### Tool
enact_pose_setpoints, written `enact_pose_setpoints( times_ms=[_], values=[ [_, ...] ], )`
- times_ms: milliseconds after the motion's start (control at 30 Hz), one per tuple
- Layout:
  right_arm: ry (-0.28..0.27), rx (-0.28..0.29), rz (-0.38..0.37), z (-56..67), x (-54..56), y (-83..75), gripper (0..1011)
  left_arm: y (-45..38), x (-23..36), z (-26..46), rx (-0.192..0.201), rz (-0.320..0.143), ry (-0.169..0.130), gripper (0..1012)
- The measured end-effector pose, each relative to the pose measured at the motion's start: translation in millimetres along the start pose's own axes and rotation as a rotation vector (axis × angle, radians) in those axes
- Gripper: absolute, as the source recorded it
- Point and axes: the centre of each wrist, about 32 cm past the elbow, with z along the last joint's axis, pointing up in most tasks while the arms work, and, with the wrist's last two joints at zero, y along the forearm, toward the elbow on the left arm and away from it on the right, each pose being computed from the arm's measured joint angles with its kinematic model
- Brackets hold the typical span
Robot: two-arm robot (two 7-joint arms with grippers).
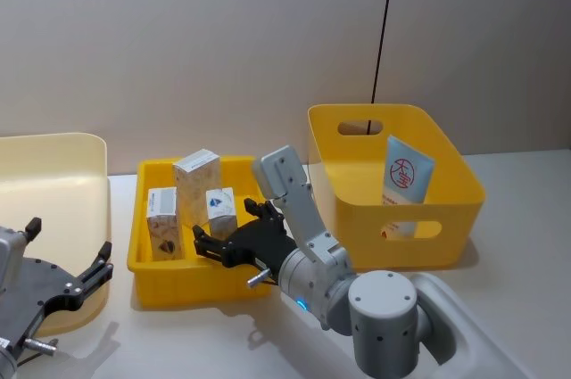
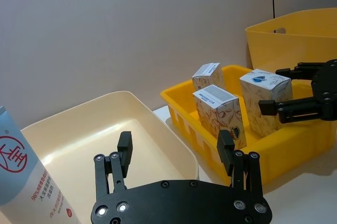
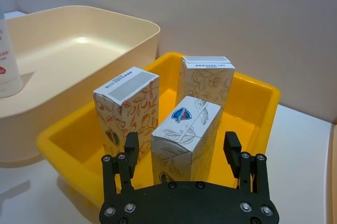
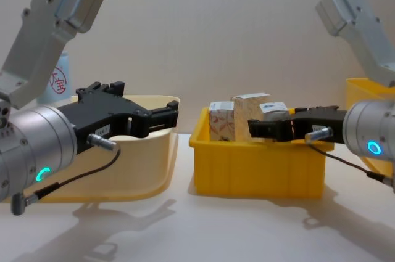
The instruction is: Bimanual collaborative sorting of washing and personal care products
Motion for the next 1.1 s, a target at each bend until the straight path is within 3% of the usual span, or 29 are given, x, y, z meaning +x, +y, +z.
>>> enact_pose_setpoints(
  times_ms=[433, 800, 867, 1100],
  values=[
    [0.006, -0.01, -0.008, -1.8, 5.0, 10.2, 1000, 0.0, 0.0, 0.0, 0.0, 0.0, 0.0, 1003],
    [0.006, -0.012, -0.012, -2.6, 7.1, 13.8, 744, 0.0, 0.0, 0.0, 0.0, 0.0, 0.0, 1003],
    [0.006, -0.012, -0.013, -2.7, 7.6, 14.4, 647, 0.0, 0.0, 0.0, 0.0, 0.0, 0.0, 1003],
    [0.007, -0.01, -0.012, -2.9, 7.9, 14.9, 450, 0.0, 0.0, 0.0, 0.0, 0.0, 0.0, 1003]
  ],
)
